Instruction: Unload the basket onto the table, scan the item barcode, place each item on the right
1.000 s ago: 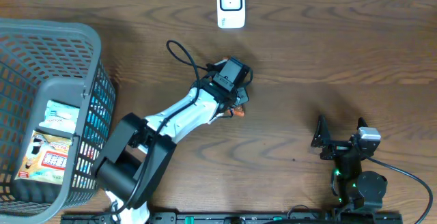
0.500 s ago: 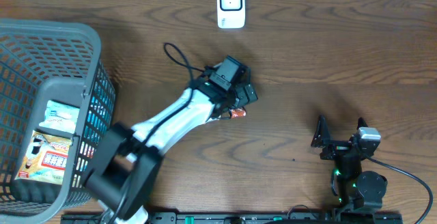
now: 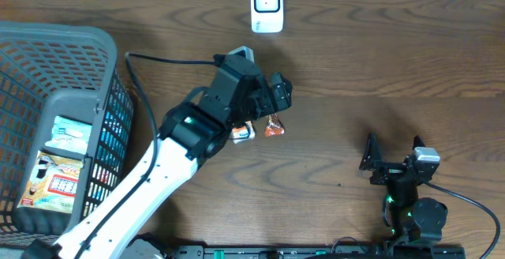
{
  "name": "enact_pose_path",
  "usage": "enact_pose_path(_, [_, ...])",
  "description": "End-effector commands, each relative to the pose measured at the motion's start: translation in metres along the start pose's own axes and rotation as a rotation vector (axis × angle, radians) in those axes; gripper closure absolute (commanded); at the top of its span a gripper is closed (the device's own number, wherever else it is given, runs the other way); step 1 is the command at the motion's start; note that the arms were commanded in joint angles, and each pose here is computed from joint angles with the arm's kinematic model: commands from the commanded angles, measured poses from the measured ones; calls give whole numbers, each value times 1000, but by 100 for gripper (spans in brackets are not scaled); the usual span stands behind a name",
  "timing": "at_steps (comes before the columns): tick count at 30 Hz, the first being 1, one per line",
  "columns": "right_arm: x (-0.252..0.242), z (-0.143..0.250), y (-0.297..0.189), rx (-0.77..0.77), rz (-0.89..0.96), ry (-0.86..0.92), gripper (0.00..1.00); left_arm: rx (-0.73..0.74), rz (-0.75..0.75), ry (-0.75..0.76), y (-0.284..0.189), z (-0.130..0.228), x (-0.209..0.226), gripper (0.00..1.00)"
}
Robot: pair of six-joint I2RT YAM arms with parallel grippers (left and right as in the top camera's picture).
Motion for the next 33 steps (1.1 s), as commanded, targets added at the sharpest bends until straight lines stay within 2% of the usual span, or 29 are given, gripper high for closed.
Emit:
enact_pose_path(1, [1,1,0,3,-4,-12,1,-61,30,28,-24,-10,-3,2])
enact_pose_path(5, [1,1,0,3,-4,-12,1,-128,56,46,-51,-24,-2,2])
enact_pose_path(13, [1,1,0,3,-4,-12,1,-288,94,102,-135,-49,-6,2])
enact_pose_path(19, [1,1,0,3,-4,-12,1,-369,80,264,-195,-52,-17,2])
enact_pose_path(21, [1,1,0,3,-4,-12,1,-420,16,278,-214,-56,-13,2])
enact_pose_path(27, [1,1,0,3,-4,-12,1,-681,-405,167,-275,-76,28,2])
enact_pose_path(30, [1,1,0,3,-4,-12,1,-725,-559,77,-285,-80,52,2])
enact_pose_path(33, [1,1,0,3,-4,-12,1,-696,-715,-108,-287,-82,86,2])
Point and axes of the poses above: each gripper's point midway between its finger pads, its own y axis out along the fingers, its own x axis along the line the jaws close on, z = x × y, the point moved 8 cm from there along -y, back along the fingers, and after that the axes turned 6 degrees about -y, right-handed, at the moved point
